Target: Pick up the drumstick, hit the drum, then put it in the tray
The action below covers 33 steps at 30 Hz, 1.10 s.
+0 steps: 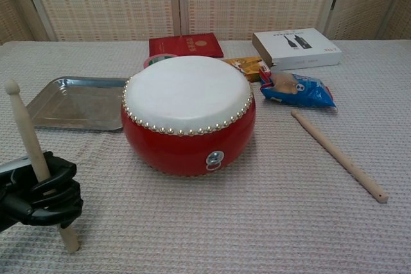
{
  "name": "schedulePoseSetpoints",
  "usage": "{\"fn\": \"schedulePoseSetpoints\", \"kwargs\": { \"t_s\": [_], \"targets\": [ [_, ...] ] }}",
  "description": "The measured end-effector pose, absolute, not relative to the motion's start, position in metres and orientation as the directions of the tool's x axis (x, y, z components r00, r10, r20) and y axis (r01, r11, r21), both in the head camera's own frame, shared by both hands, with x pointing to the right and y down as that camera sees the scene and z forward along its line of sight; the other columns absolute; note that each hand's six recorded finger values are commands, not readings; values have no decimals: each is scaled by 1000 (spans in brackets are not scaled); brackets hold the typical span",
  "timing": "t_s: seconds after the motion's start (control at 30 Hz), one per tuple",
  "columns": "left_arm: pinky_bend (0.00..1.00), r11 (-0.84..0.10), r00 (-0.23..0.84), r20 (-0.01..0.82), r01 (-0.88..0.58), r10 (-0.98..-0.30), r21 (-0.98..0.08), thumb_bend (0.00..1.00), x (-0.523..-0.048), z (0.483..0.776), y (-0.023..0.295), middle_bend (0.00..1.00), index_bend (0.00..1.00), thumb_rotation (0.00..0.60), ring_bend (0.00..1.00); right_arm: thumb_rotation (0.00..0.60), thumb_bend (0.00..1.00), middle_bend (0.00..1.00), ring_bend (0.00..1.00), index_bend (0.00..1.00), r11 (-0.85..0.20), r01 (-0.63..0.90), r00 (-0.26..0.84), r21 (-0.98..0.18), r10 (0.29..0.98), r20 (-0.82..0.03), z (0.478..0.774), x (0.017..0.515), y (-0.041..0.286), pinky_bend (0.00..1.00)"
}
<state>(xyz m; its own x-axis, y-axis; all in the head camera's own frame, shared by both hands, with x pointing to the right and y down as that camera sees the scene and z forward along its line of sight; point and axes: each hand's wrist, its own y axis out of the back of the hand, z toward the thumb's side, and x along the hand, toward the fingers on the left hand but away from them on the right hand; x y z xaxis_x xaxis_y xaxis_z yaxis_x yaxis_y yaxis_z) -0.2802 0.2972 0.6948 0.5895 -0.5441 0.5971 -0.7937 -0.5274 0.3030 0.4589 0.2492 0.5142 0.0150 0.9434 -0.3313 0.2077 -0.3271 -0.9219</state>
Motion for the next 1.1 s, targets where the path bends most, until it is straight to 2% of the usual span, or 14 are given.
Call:
{"fn": "schedulePoseSetpoints", "kwargs": {
  "t_s": [0.27,0.8,0.93,1.0,1.07,1.1],
  "targets": [
    [876,-567,602,599,-775,-528,278,242,-276,696,306,934,920,600,818,600,183,84,0,0,-325,207,10,-923,944,-330,514,459,250,0],
    [865,-576,599,623,-770,-503,276,258,-280,704,322,965,955,600,843,600,183,84,0,0,-329,206,13,-922,943,-333,515,458,249,0],
    [927,-565,587,635,-779,-502,274,353,-280,708,323,997,995,600,895,600,183,84,0,0,-329,205,13,-922,943,-333,515,457,249,0],
    [967,-561,583,638,-782,-503,273,430,-281,709,323,1000,1000,600,919,600,182,84,0,0,-329,205,13,-922,943,-333,515,457,249,0],
    [1000,-558,577,640,-786,-508,266,578,-281,710,321,1000,1000,600,951,600,183,84,0,0,-328,205,14,-922,943,-333,515,457,249,0],
    [1000,-557,573,641,-788,-511,260,614,-282,711,321,1000,1000,600,956,600,183,84,0,0,-328,205,13,-922,943,-332,514,457,249,0]
  ]
}}
